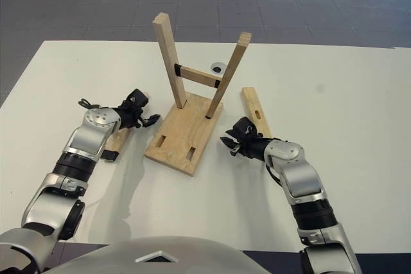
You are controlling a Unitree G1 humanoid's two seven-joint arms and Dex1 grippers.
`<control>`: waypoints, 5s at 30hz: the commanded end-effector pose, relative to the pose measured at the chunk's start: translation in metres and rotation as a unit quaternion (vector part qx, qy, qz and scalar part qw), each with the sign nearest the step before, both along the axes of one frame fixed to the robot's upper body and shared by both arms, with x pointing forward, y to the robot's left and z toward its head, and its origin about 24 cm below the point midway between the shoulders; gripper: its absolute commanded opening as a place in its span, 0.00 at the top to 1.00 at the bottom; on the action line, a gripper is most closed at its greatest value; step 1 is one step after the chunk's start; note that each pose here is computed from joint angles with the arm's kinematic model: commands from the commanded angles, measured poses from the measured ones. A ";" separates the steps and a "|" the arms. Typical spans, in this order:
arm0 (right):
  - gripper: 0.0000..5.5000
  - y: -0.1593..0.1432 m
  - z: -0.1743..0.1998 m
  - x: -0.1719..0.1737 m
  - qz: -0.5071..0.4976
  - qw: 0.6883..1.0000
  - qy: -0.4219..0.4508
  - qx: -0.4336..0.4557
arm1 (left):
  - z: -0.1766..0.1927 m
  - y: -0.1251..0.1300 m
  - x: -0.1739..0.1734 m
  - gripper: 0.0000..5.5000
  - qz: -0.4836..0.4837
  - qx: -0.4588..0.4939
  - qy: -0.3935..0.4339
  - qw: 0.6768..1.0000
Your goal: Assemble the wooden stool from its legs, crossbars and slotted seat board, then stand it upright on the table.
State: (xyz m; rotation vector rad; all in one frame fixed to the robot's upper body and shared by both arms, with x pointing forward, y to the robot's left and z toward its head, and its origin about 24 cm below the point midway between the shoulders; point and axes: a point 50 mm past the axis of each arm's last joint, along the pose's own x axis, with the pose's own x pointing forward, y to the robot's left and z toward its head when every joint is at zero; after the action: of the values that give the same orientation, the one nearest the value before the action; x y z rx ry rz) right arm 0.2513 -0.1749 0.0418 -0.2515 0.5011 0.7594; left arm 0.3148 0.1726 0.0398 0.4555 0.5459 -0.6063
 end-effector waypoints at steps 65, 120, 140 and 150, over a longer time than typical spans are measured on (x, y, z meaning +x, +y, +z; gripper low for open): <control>0.75 0.025 0.005 0.013 -0.110 0.992 -0.035 0.051 | 0.338 -0.055 0.061 0.42 -0.060 -0.446 -0.371 0.812; 0.75 0.054 0.221 0.124 -0.129 0.925 -0.261 0.243 | 0.005 -0.039 -0.036 0.42 -0.154 -0.071 0.068 0.983; 0.75 0.037 0.054 0.099 -0.152 0.982 -0.053 0.100 | -0.004 -0.038 -0.050 0.42 -0.139 -0.079 0.089 0.983; 0.75 0.032 0.239 0.072 -0.124 0.884 -0.331 0.304 | 0.000 -0.042 -0.045 0.42 -0.133 -0.089 0.056 0.986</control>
State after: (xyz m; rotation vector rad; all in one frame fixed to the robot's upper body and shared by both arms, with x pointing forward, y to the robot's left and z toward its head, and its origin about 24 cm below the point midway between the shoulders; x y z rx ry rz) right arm 0.3394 -0.1366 0.2288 0.1378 -0.1524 0.5028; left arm 0.2725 0.1255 0.0517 0.3168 0.4938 -0.9775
